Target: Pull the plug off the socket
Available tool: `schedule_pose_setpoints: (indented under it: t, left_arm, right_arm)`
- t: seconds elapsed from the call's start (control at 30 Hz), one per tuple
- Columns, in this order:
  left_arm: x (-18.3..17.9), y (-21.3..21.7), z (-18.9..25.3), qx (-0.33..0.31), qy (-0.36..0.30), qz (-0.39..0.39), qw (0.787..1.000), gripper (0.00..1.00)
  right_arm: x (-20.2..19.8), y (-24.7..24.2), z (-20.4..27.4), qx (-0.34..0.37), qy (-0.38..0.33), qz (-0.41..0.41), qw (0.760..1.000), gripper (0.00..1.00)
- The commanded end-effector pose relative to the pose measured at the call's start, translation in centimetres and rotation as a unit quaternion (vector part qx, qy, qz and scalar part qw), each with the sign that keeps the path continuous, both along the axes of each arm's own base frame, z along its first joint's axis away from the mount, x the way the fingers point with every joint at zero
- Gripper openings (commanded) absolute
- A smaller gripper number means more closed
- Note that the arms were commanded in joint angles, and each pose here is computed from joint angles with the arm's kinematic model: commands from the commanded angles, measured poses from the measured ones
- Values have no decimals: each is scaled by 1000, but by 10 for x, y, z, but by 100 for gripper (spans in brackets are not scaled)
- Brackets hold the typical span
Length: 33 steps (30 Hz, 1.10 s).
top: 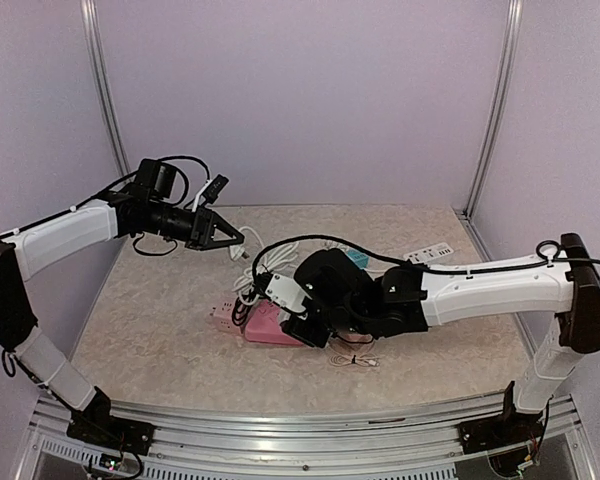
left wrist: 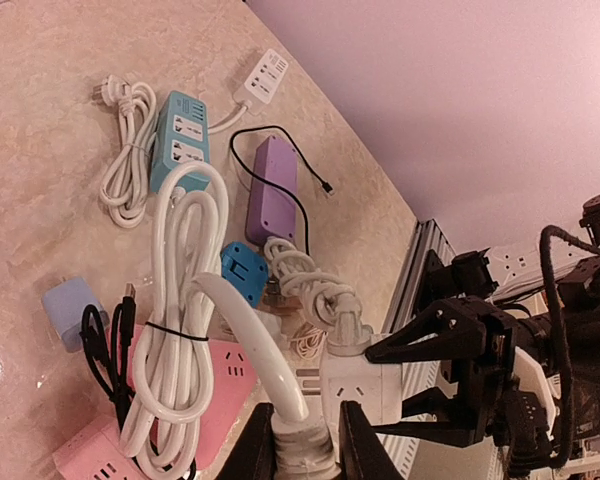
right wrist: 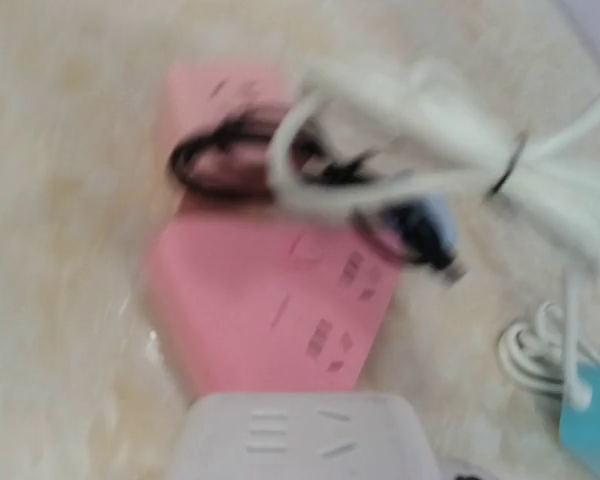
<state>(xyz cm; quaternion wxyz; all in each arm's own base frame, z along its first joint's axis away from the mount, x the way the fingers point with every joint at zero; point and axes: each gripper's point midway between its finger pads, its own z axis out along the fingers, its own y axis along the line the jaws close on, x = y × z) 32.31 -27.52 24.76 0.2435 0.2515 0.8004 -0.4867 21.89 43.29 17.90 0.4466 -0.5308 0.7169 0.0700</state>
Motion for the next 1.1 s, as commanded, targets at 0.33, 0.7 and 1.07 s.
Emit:
schedule_pose_setpoints:
  t: [0.33,0.7,1.07]
  left_arm:
    - [11,4,13,12,-40,24,999,0]
    - [64,47,-59,89,59,134,985,0]
    - [81,63,-122,135,139,154,969,21]
  right_arm:
    - [22,-20,56,56,-57,-104,991,0]
    - [43,-46,87,158,-46,-178,970,0]
    - [44,-56,91,181,-35,-187,965,0]
